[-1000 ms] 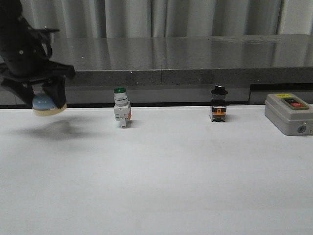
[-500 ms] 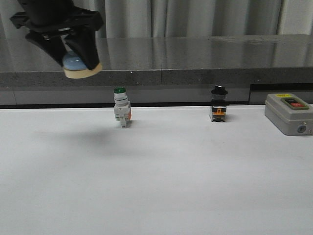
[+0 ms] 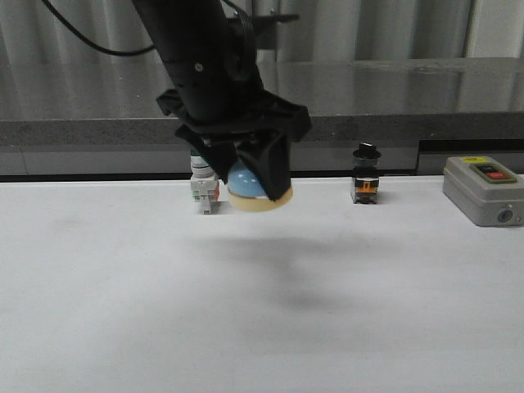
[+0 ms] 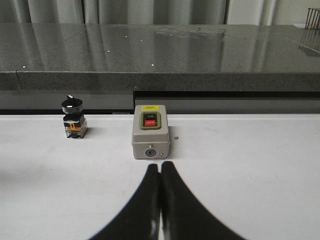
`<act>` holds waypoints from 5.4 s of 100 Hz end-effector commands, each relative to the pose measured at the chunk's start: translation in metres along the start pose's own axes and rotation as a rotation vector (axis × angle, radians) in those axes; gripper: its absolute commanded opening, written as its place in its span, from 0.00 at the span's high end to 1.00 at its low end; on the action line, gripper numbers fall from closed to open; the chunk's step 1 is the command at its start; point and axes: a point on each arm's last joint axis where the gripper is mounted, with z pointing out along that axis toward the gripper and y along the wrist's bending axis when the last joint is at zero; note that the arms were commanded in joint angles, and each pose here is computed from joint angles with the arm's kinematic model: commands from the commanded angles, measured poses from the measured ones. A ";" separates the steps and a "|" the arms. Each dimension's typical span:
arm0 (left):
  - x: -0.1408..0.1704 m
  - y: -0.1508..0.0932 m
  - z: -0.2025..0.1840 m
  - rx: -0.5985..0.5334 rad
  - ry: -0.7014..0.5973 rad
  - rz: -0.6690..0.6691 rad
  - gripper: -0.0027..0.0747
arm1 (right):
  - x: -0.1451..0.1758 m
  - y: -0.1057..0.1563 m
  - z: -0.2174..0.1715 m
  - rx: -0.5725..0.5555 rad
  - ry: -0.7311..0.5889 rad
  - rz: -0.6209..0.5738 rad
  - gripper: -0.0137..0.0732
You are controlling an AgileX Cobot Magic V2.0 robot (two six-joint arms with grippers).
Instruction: Place and press bell with both arms
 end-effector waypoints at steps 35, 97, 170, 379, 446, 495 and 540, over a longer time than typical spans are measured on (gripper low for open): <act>-0.011 -0.011 0.001 0.017 -0.065 0.010 0.57 | -0.012 0.000 -0.002 0.003 -0.103 -0.014 0.92; -0.016 -0.012 -0.028 0.017 -0.131 0.003 0.27 | -0.012 0.000 -0.002 0.003 -0.103 -0.014 0.92; 0.026 0.088 -0.186 -0.169 -0.475 -0.336 0.99 | -0.012 0.000 -0.002 0.003 -0.103 -0.014 0.92; 0.340 0.006 -0.204 -0.630 -1.270 -0.349 0.99 | -0.012 0.000 -0.002 0.003 -0.103 -0.014 0.92; 0.356 0.018 -0.147 -0.635 -1.187 -0.354 0.99 | -0.012 0.000 -0.002 0.003 -0.105 -0.014 0.92; 0.356 0.018 -0.147 -0.635 -1.187 -0.354 0.99 | -0.012 0.000 -0.002 0.003 -0.105 -0.014 0.92; 0.356 0.018 -0.147 -0.635 -1.187 -0.354 0.99 | -0.031 0.000 -0.007 0.005 -0.094 -0.014 0.92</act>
